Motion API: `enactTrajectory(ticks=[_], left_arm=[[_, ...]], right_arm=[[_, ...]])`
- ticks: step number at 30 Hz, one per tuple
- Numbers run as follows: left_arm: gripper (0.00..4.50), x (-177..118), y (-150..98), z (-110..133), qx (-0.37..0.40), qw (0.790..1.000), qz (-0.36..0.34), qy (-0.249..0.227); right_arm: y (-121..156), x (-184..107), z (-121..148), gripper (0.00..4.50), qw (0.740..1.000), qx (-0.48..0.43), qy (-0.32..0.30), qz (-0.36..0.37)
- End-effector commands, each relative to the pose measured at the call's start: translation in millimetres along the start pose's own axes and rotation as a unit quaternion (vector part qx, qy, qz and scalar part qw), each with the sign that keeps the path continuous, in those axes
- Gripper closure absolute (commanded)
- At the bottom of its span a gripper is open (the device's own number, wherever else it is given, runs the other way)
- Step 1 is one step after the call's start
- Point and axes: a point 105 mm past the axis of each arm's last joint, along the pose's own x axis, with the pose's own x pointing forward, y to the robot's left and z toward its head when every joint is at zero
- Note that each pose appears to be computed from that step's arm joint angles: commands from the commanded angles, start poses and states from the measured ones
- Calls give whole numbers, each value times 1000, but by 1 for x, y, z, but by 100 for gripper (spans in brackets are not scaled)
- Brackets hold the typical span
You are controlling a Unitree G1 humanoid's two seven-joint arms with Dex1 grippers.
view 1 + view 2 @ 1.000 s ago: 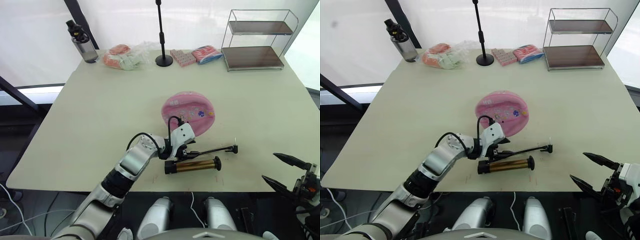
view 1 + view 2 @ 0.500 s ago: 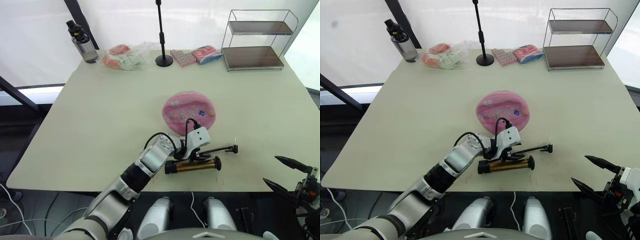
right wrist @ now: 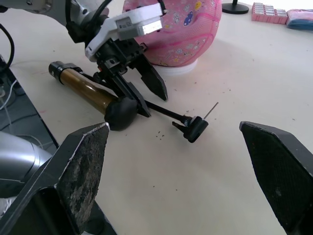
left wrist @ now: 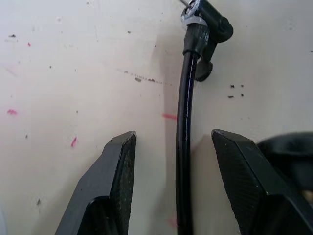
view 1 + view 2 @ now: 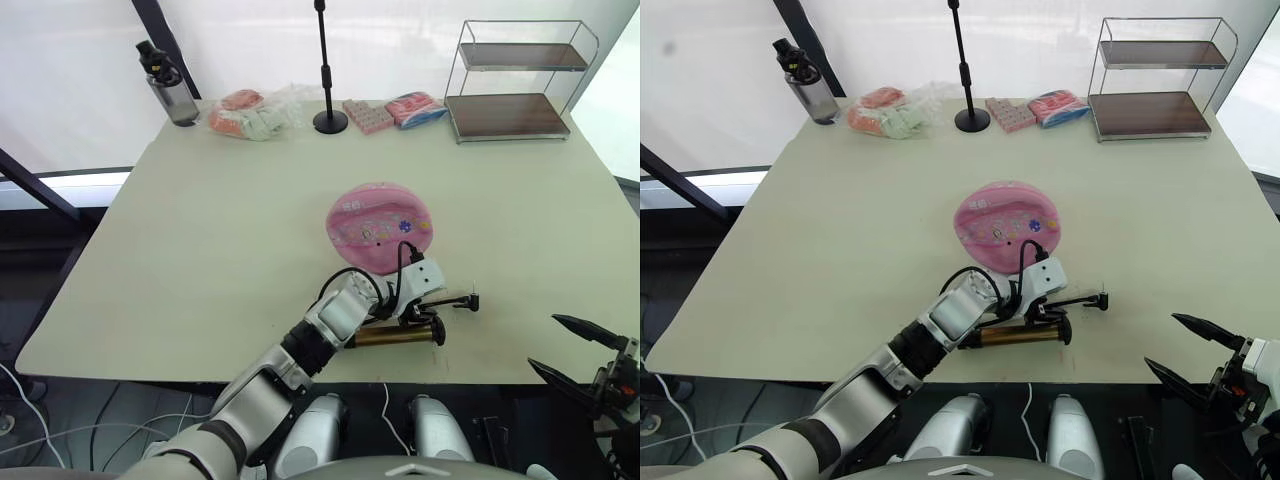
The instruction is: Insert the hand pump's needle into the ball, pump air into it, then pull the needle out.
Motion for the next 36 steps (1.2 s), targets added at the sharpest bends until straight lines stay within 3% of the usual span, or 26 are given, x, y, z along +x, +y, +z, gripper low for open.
enactTrajectory(ticks=[1, 2, 4, 7, 8, 15, 24, 33, 36], left_arm=[[186, 7, -8, -7, -9, 1000, -18, 16], [239, 7, -8, -7, -13, 1000, -19, 15], [267, 7, -8, -8, -15, 1000, -19, 15], [407, 7, -7, -8, -11, 1000, -18, 14], [433, 7, -6, -8, -10, 1000, -18, 13], [433, 4, -12, 5, 10, 999, -35, -22], [433, -16, -13, 33, 1, 991, -45, -125], [433, -39, -13, 50, -38, 965, -43, -254], [433, -43, -13, 52, -35, 960, -43, -274]], right_arm=[[-4, -2, 14, 0, 1000, -22, -19, -12], [-3, -2, 14, 0, 999, -23, -20, -12], [-4, -2, 15, 0, 999, -23, -21, -12], [-3, -1, 16, 0, 999, -24, -23, -12], [-3, 0, 16, 0, 999, -24, -23, -12], [1, 4, 19, 0, 999, -19, -30, -6], [0, 15, 26, 0, 998, 2, -53, -20], [-7, 48, 52, 0, 984, 100, -131, -73], [-9, 55, 54, 0, 974, 154, -136, -94]])
